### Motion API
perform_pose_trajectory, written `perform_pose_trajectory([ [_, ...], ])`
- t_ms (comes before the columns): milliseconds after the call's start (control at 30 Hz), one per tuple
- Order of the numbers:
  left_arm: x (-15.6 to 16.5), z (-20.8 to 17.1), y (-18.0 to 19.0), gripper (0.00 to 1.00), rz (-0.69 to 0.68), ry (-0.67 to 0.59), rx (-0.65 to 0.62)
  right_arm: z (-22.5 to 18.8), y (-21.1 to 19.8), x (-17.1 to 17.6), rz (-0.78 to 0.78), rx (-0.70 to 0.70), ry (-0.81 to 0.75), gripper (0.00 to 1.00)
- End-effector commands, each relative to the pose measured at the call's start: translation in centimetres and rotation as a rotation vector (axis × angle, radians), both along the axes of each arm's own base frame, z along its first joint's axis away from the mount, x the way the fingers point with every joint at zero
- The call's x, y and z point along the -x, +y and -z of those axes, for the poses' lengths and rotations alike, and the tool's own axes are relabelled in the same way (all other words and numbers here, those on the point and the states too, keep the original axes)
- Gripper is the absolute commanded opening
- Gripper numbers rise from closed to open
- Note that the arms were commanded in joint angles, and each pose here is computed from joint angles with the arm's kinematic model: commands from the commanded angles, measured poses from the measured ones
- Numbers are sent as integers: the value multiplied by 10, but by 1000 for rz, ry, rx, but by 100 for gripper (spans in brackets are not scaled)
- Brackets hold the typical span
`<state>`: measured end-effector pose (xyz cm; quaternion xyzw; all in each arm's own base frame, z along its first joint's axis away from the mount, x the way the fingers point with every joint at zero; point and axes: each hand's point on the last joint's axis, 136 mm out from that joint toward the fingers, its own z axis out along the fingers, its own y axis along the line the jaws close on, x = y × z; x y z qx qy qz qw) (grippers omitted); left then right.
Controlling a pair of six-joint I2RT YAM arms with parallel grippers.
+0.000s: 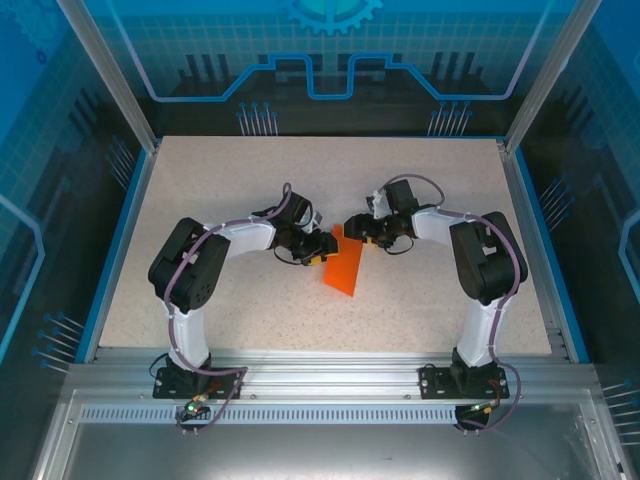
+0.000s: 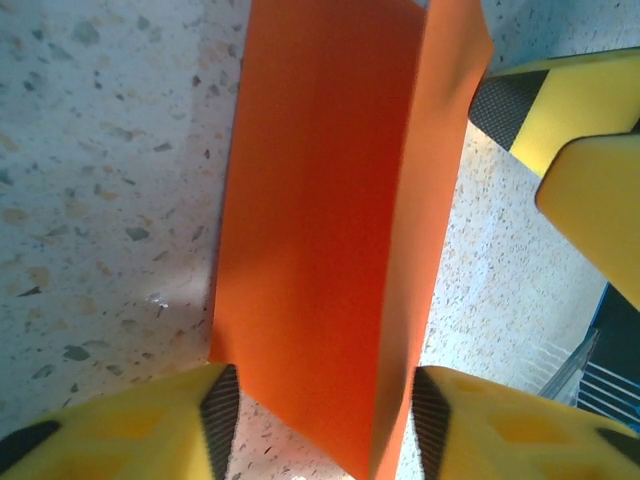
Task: Fold a paper plane with a square sheet of paper (fold left side to right side)
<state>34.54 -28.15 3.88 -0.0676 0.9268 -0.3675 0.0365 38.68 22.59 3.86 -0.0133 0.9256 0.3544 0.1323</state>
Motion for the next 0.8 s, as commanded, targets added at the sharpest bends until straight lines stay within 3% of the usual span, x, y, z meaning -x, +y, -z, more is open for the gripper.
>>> perform_pose_trajectory([
  [0,3,0,2,44,-1,16,10,2,8,1,-39,-1,2,78],
  [267,9,3,8,25,-7,23,-13,-19,9,-4,-77,7,-83,79],
  [433,13,0,10,16,-28,23,-21,-51,-2,2,-108,50,-233,81],
  [567,15,-5,9,13,-49,18,-15,-71,-12,30,-157,88,-357,82],
  [767,17,-10,8,11,-80,32,-10,-67,-14,107,-298,259,-562,83],
])
